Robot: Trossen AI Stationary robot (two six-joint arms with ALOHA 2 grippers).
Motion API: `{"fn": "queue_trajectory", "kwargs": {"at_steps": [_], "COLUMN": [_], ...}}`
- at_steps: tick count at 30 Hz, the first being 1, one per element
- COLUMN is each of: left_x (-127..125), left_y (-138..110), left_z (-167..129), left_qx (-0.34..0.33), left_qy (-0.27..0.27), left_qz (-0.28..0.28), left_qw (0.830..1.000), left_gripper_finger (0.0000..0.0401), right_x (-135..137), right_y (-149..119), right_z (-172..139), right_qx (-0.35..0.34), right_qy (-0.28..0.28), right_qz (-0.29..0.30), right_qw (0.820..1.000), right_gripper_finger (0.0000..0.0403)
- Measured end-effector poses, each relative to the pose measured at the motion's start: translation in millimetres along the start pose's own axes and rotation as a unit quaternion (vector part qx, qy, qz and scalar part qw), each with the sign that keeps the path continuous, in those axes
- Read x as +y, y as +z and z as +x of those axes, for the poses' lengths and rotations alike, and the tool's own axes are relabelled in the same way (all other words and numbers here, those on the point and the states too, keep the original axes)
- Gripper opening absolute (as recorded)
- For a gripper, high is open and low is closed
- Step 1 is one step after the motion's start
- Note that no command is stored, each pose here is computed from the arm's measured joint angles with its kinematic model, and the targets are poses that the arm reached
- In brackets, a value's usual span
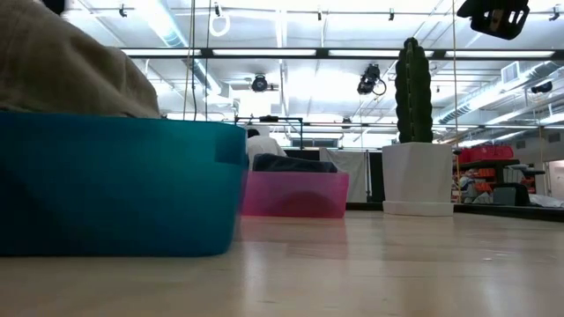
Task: Pick & Place hat
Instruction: Put the brown cap into the blue bin
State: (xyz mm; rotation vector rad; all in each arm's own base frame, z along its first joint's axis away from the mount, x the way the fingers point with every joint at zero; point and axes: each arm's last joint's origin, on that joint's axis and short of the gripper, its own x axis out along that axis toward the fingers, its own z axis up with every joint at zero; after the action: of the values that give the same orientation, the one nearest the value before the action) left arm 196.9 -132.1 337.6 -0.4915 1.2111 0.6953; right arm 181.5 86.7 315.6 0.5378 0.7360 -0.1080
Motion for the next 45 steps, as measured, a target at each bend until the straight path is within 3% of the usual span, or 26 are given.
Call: {"fn": "queue_trajectory", "kwargs": {"at_steps": [3, 9, 13, 16, 23, 29, 32, 37, 45], "left_x": [13, 52, 78, 97, 133, 153, 163, 174, 181], "left_y": [19, 58, 80, 95, 124, 151, 163, 182, 209], "left_z": [-7, -13, -14, -12, -3, 2, 7, 31, 84], "left_qx": [-0.076, -0.105, -0.124, -0.133, -0.091, -0.105, -0.103, -0.045, 0.068], "left_qy": [-0.004, -0.002, 0.013, 0.039, 0.07, 0.027, 0.009, 0.004, 0.05], "left_qz": [-0.053, -0.194, -0.251, -0.258, -0.239, -0.135, -0.118, -0.083, 0.069], "left_qw": [0.996, 0.975, 0.96, 0.956, 0.964, 0.985, 0.988, 0.995, 0.994], "left_gripper_finger": [0.016, 0.0145, 0.0146, 0.0146, 0.0147, 0.0147, 0.0147, 0.0147, 0.0147], "right_x": [0, 0, 0, 0, 0, 0, 0, 0, 1], "right_y": [0, 0, 0, 0, 0, 0, 1, 1, 1], "right_z": [0, 0, 0, 0, 0, 0, 0, 0, 0], "right_qx": [0.0, 0.0, -0.001, -0.001, -0.002, -0.003, -0.003, -0.004, -0.004], "right_qy": [0.0, 0.0, 0.0, 0.0, 0.0, 0.001, 0.001, 0.002, 0.004], "right_qz": [-0.002, -0.001, 0.0, 0.004, 0.006, 0.012, 0.012, 0.014, 0.027], "right_qw": [1.0, 1.0, 1.0, 1.0, 1.0, 1.0, 1.0, 1.0, 1.0], "right_gripper_finger": [0.0107, 0.0107, 0.0107, 0.0107, 0.0107, 0.0107, 0.0107, 0.0107, 0.0107]}}
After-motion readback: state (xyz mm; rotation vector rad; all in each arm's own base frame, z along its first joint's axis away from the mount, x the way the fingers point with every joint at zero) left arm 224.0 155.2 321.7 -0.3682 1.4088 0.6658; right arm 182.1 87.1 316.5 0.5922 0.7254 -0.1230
